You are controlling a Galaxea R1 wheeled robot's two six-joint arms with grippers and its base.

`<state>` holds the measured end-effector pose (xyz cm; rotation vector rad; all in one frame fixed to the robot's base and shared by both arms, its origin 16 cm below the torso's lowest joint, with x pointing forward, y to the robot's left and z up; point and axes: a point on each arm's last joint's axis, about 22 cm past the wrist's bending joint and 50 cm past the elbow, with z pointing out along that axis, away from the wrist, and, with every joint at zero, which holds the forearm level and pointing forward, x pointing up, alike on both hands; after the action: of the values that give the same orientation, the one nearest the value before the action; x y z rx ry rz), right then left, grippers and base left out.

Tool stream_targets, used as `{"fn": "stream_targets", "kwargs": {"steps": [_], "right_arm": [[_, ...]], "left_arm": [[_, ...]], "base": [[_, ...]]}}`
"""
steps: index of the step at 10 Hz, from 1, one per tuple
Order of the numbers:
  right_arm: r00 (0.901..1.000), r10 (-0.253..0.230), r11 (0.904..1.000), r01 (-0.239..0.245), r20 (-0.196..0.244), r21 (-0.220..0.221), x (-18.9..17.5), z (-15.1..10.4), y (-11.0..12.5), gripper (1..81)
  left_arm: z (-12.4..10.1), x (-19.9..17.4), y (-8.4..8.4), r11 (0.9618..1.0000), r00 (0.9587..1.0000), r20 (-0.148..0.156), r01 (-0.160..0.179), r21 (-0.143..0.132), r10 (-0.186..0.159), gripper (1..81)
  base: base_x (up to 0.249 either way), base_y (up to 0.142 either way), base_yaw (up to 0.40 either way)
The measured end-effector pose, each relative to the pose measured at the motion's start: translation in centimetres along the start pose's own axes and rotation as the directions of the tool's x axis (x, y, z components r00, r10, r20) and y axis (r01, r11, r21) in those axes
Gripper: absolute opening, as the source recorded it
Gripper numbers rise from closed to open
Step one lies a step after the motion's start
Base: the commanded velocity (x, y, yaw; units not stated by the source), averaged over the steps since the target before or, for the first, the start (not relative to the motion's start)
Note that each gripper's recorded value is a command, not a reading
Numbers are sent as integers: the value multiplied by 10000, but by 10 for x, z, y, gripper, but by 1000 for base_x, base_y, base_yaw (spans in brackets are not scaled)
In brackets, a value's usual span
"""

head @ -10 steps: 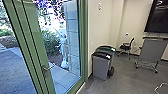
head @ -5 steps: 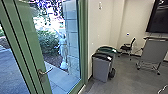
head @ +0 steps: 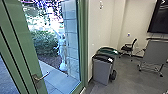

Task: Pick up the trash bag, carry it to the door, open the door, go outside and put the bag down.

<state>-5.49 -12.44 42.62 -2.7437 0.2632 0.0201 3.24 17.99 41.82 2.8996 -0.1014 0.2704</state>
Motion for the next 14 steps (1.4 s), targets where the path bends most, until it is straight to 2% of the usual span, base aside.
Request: {"fn": "stream_targets", "kwargs": {"steps": [14], "right_arm": [[10000,2,10000,-2,5,-3,0,0,0,811]], "left_arm": [[0,-2,0,10000,10000,25,1,1,-1,10]], "base": [[151,0,0]]}}
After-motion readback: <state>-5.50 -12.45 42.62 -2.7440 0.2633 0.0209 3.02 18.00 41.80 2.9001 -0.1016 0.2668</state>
